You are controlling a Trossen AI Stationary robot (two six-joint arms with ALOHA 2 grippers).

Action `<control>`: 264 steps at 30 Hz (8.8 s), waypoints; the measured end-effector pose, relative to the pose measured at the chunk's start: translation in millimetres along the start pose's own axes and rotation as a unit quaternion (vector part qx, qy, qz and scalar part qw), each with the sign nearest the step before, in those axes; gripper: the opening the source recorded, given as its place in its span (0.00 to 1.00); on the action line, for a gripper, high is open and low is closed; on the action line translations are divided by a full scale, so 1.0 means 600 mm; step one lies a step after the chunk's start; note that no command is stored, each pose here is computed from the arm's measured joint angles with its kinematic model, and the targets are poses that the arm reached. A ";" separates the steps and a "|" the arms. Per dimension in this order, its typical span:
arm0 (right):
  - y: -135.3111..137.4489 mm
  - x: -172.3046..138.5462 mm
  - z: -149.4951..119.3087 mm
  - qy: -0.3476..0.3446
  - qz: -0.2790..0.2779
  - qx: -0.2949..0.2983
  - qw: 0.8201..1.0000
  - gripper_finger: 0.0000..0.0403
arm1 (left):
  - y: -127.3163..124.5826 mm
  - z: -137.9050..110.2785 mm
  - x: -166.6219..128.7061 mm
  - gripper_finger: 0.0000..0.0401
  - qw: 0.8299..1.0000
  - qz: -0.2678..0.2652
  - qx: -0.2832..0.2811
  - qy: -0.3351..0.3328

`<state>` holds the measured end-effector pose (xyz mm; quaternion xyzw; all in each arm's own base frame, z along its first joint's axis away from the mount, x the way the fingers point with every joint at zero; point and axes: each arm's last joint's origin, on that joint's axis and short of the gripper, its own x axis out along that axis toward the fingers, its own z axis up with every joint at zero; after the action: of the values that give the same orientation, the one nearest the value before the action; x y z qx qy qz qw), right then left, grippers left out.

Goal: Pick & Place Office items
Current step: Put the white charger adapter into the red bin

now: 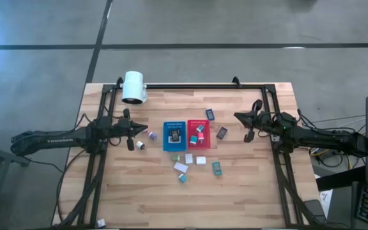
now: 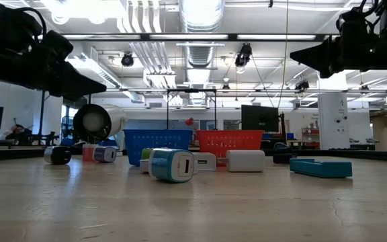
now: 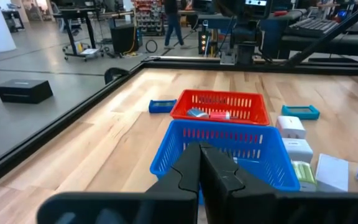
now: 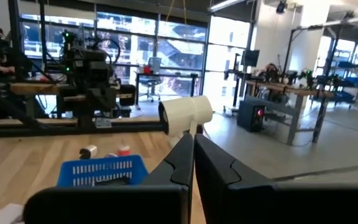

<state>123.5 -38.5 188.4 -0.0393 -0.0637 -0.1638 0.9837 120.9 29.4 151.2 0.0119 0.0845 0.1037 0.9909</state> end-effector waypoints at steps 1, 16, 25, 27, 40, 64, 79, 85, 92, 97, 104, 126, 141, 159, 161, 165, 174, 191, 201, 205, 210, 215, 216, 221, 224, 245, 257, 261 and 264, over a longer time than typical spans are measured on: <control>0.000 0.000 -0.001 0.004 0.000 0.002 1.000 0.02 | 0.000 0.000 0.000 0.02 1.000 0.000 0.001 0.000; 0.001 -0.002 -0.015 0.035 0.001 0.092 0.995 0.02 | 0.000 -0.002 0.001 0.02 0.998 -0.002 0.056 0.007; 0.002 -0.002 -0.016 0.036 0.001 0.122 0.992 0.02 | -0.003 -0.006 0.004 0.01 0.997 -0.028 0.063 0.017; 0.002 -0.002 -0.017 0.037 0.001 0.122 0.992 0.02 | -0.003 -0.007 0.004 0.01 0.997 -0.034 0.059 0.017; 0.003 -0.004 -0.023 0.042 0.004 0.122 0.992 0.02 | -0.007 -0.005 0.005 0.03 0.997 -0.074 0.031 0.011; 0.145 0.121 0.034 0.214 0.081 0.032 0.973 0.02 | -0.005 0.010 0.005 0.01 0.998 -0.061 -0.018 -0.030; 0.284 0.229 0.011 0.453 0.108 -0.047 0.884 0.39 | -0.005 0.012 0.004 0.02 0.997 -0.058 0.042 -0.040; 0.312 0.250 0.005 0.532 0.130 -0.023 0.837 0.53 | -0.005 0.013 0.004 0.03 0.997 -0.058 0.037 -0.045; 0.321 0.264 -0.029 0.567 0.131 -0.063 0.811 0.60 | -0.005 0.013 0.004 0.03 0.997 -0.059 0.010 -0.043; 0.312 0.271 -0.040 0.568 0.125 -0.085 0.809 0.61 | -0.005 0.012 0.005 0.03 0.997 -0.060 0.000 -0.040; 0.304 0.278 -0.048 0.577 0.158 -0.075 0.798 0.61 | -0.005 0.012 0.005 0.03 0.997 -0.059 0.000 -0.040; 0.298 0.296 -0.108 0.585 0.207 -0.064 0.782 0.61 | -0.005 0.021 0.005 0.03 0.996 -0.059 -0.004 -0.066; 0.286 0.291 -0.083 0.601 0.247 -0.023 0.760 0.42 | -0.004 0.024 0.005 0.03 0.995 -0.058 -0.015 -0.076; 0.173 0.207 0.118 0.292 0.343 0.036 0.892 0.42 | -0.005 0.023 0.005 0.03 0.995 -0.060 -0.021 -0.072; 0.154 0.189 0.111 0.251 0.330 0.040 0.909 0.42 | -0.005 0.023 0.005 0.03 0.995 -0.060 -0.019 -0.072; 0.114 0.156 0.100 0.160 0.296 0.043 0.941 0.42 | -0.005 0.023 0.005 0.03 0.995 -0.060 -0.019 -0.072; 0.033 0.092 0.068 0.041 0.207 0.040 0.977 0.42 | 0.007 0.022 0.005 0.03 0.995 0.065 -0.019 -0.069; 0.003 0.011 0.023 -0.074 0.130 0.022 0.988 0.42 | 0.009 0.019 0.006 0.03 0.995 0.084 -0.007 -0.058; 0.002 -0.010 0.027 -0.090 0.129 0.027 0.987 0.42 | 0.007 0.006 0.007 0.03 0.997 0.065 -0.033 -0.020; 0.002 -0.015 0.025 -0.089 0.127 0.016 0.988 0.42 | 0.007 0.007 0.007 0.03 0.997 0.066 -0.034 -0.022; 0.002 -0.018 0.016 -0.080 0.125 0.016 0.989 0.42 | 0.007 0.007 0.007 0.03 0.997 0.066 -0.032 -0.023; 0.000 -0.013 0.005 -0.046 0.106 0.030 0.993 0.42 | 0.007 0.007 0.007 0.03 0.997 0.066 -0.023 -0.023; 0.000 -0.009 0.003 -0.030 0.096 0.034 0.994 0.42 | 0.007 0.008 0.007 0.03 0.997 0.066 -0.023 -0.023; -0.007 0.027 0.022 0.068 0.045 0.053 0.995 0.42 | 0.007 0.012 0.006 0.02 0.997 0.067 -0.019 -0.038; -0.011 0.059 0.028 0.131 0.023 0.048 0.990 0.42 | 0.007 0.017 0.006 0.02 0.996 0.067 -0.014 -0.051; 0.036 0.282 -0.054 0.376 0.089 0.021 0.922 0.42 | 0.008 0.018 0.006 0.02 0.996 0.070 0.001 -0.053; 0.060 0.318 -0.110 0.464 0.142 0.015 0.874 0.46 | 0.008 0.018 0.006 0.03 0.996 0.070 0.000 -0.053; 0.061 0.325 -0.110 0.466 0.147 0.008 0.872 0.55 | 0.008 0.018 0.006 0.03 0.996 0.070 -0.001 -0.053; 0.061 0.329 -0.097 0.455 0.147 0.008 0.878 0.62 | 0.008 0.018 0.006 0.03 0.996 0.070 -0.002 -0.053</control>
<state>327.2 -72.5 156.0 0.0386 0.3964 -0.0169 0.9171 125.1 34.5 161.4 0.0213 0.0302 0.1725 0.9843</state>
